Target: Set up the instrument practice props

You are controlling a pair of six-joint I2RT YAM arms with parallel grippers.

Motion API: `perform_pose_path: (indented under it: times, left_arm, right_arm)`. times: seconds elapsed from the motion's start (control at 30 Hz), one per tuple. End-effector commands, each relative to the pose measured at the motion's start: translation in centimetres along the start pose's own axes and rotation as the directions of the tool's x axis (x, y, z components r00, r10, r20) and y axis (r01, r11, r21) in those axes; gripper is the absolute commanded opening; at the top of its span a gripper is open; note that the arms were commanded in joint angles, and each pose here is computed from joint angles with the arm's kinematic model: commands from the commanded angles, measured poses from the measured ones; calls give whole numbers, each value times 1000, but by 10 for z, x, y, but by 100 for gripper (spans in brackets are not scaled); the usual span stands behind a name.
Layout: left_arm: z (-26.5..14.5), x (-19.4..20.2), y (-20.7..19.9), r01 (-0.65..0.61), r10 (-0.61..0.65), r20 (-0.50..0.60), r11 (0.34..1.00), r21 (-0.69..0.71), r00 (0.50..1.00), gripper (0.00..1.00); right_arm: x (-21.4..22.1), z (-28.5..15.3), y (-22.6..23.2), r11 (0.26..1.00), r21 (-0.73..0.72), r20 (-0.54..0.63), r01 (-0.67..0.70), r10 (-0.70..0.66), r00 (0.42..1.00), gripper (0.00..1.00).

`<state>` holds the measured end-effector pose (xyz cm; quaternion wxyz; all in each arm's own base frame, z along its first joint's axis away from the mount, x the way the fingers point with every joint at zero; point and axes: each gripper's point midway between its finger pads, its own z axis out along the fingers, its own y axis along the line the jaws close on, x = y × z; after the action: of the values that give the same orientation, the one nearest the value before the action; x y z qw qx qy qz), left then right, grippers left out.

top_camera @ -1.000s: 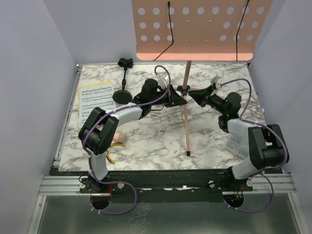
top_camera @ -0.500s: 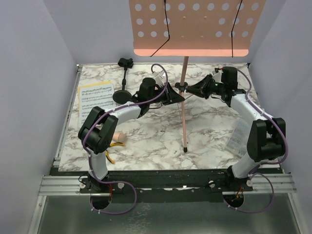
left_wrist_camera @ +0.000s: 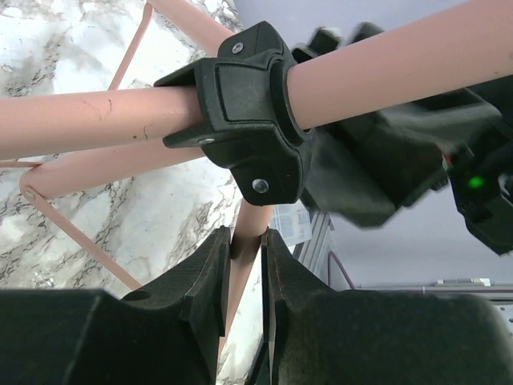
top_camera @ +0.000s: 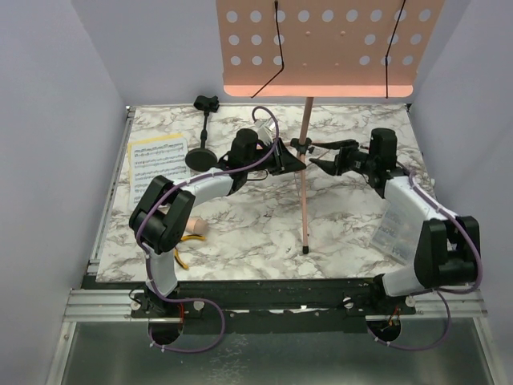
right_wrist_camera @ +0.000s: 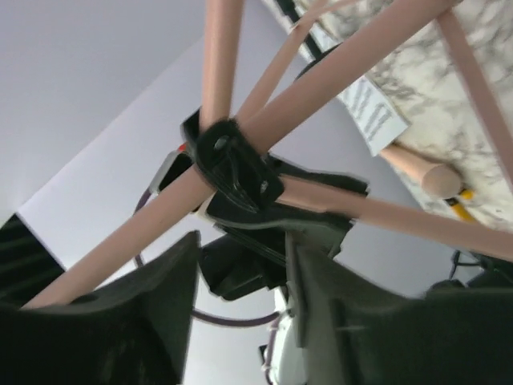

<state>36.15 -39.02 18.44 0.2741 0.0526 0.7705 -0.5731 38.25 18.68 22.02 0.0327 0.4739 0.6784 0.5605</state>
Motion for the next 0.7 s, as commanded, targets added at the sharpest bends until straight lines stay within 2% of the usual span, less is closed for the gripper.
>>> perform_pose_path:
  times: [0.0,0.03,0.07,0.1,0.17,0.23,0.3,0.33,0.37,0.43,0.5,0.57,0.67]
  left_arm:
    - [-11,64,98,143,-188,-118,938,-314,975,24]
    - [-11,65,98,142,-187,-118,938,-315,975,24]
    - [-11,65,98,142,-187,-118,938,-315,975,24]
    - [-11,64,97,139,-184,-116,939,-314,976,24]
    - [-11,64,96,138,-182,-116,940,-313,976,24]
    - [-11,64,96,139,-184,-118,940,-311,976,24]
    - [-11,65,96,141,-185,-118,939,-313,976,24]
    - [-11,64,97,141,-185,-117,939,-313,976,24]
    - [-11,64,96,142,-186,-116,939,-313,976,24]
    - [-11,65,95,145,-189,-118,939,-311,975,24]
    - [-10,65,93,144,-188,-122,941,-306,975,24]
    - [-10,66,91,132,-176,-123,944,-302,977,24]
    - [-10,67,89,121,-165,-125,946,-302,978,24]
  right_arm:
    - [37,-30,30,977,-188,-16,101,-106,994,64]
    - [34,-34,29,965,-216,21,146,-145,989,75]
    - [32,-37,28,946,-241,56,217,-210,976,82]
    - [30,-40,25,924,-251,90,290,-276,957,87]
    - [26,-45,20,841,-238,174,486,-455,873,92]
    - [17,-50,17,653,-157,293,741,-685,667,93]
    - [1,-61,16,401,1,397,916,-841,368,93]
    - [-7,-68,15,224,93,430,970,-888,164,93]
    - [-13,-75,12,82,169,443,982,-897,-2,92]
    - [-15,-84,5,-282,283,424,917,-821,-383,92]
    - [-4,-88,-3,-586,322,396,744,-630,-668,87]
    - [1,-84,-6,-708,339,394,620,-491,-777,81]
    - [22,-82,-4,-806,336,481,488,-299,-824,73]
